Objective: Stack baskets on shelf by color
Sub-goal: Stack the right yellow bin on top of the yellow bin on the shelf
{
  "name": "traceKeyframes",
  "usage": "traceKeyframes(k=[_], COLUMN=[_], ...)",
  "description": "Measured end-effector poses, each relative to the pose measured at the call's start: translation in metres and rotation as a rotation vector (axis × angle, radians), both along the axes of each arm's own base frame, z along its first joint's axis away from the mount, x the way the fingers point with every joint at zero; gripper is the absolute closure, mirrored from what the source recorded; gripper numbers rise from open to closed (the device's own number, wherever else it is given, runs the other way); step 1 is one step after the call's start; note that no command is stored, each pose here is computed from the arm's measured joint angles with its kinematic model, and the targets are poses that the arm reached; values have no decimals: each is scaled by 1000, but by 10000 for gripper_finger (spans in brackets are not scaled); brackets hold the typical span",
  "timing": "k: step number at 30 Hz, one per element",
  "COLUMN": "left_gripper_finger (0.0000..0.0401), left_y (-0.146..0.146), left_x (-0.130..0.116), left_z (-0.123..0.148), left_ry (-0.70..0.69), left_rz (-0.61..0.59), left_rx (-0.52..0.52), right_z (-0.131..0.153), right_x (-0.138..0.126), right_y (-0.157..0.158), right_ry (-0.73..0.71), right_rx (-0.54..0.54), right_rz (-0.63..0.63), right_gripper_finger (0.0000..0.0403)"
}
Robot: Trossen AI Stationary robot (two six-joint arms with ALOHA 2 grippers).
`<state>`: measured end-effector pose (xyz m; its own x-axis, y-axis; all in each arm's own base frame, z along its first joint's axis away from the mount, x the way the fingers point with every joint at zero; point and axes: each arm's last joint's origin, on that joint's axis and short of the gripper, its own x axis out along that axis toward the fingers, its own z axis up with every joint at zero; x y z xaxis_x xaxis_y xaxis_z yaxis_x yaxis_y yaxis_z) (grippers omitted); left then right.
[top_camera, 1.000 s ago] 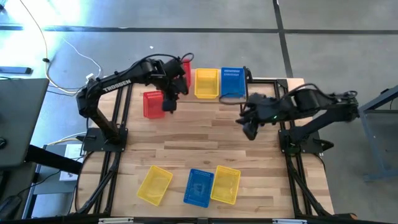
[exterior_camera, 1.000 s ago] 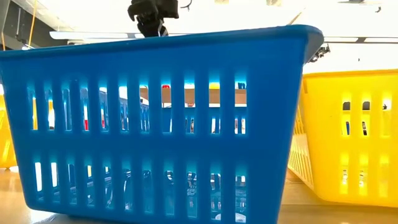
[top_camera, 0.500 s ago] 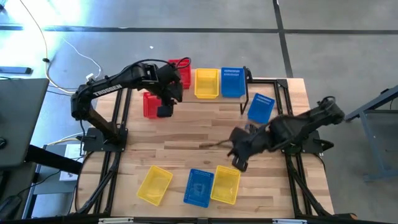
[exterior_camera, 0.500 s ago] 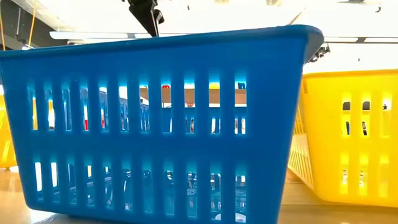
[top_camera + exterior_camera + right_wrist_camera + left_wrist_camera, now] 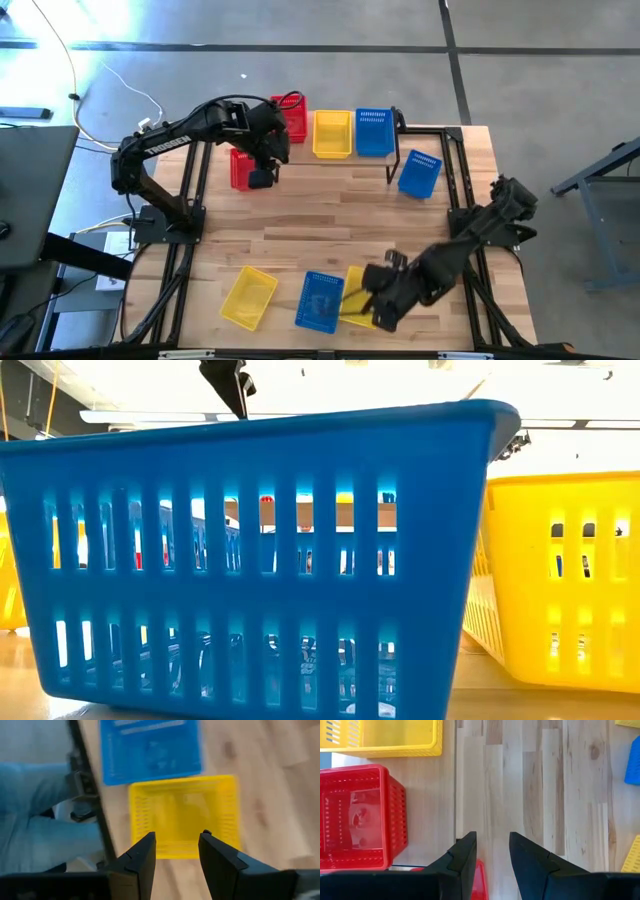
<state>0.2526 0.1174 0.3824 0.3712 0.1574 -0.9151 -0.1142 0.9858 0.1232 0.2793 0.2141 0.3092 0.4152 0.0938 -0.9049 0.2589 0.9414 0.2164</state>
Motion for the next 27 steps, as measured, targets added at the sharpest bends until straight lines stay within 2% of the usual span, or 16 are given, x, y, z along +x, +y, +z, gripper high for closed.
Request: traceKeyframes(k=[4, 10, 19, 27], left_gripper_finger=[295, 295, 295, 295], left_y=[0, -1, -1, -1], left_x=[0, 0, 0, 1], left_z=[0, 0, 0, 0], left_ry=[0, 0, 0, 1], left_rz=[1, 12, 12, 12], left_rx=[-1, -8, -8, -9], right_z=[-14, -33, -56, -73], right_x=[3, 8, 10, 16], right_y=[20, 39, 52, 61], right_ry=[-10, 3, 78, 84], right_rx=[10, 34, 57, 46], right_rz=[32, 10, -19, -6], right_gripper_finger=[269, 269, 269, 269])
